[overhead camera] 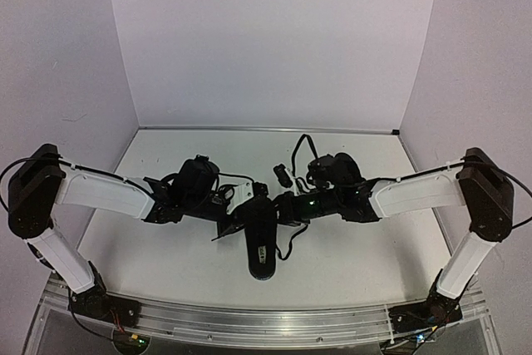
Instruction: Tie the shoes
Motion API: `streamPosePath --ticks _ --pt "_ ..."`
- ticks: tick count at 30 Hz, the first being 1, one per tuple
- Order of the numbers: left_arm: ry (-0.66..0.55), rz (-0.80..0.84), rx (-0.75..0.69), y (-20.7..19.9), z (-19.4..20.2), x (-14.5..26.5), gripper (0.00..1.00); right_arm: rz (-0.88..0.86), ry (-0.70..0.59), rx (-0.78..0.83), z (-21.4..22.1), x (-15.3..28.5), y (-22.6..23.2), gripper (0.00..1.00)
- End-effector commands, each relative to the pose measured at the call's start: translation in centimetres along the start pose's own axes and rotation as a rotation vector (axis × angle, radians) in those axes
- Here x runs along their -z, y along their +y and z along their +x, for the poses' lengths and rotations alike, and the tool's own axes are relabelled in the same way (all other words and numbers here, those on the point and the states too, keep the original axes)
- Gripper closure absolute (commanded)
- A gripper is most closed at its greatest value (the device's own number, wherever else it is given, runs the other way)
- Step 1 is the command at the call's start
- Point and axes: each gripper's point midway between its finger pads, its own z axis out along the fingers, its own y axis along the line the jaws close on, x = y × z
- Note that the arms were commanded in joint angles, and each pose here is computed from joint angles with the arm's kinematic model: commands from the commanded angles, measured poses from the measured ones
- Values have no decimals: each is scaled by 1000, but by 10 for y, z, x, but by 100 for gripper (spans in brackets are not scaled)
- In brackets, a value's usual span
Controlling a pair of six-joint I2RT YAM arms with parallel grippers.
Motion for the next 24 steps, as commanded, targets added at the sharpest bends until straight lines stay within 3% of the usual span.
streamPosePath --ticks 1,4,7,14,24 --pt "-87 -30 -33 4 -29 12 100 -4 -36 6 -13 -3 6 74" --pt "-89 -28 -37 4 -30 12 100 -2 -38 6 -13 -3 6 82" --pt "-79 -24 -37 4 -28 11 100 -3 -41 12 -15 -2 8 99" --pt "-66 -65 -21 5 -19 18 73 42 -88 36 -23 15 12 100" --pt "-36 -36 9 6 -8 -1 68 87 -86 32 -17 24 4 100"
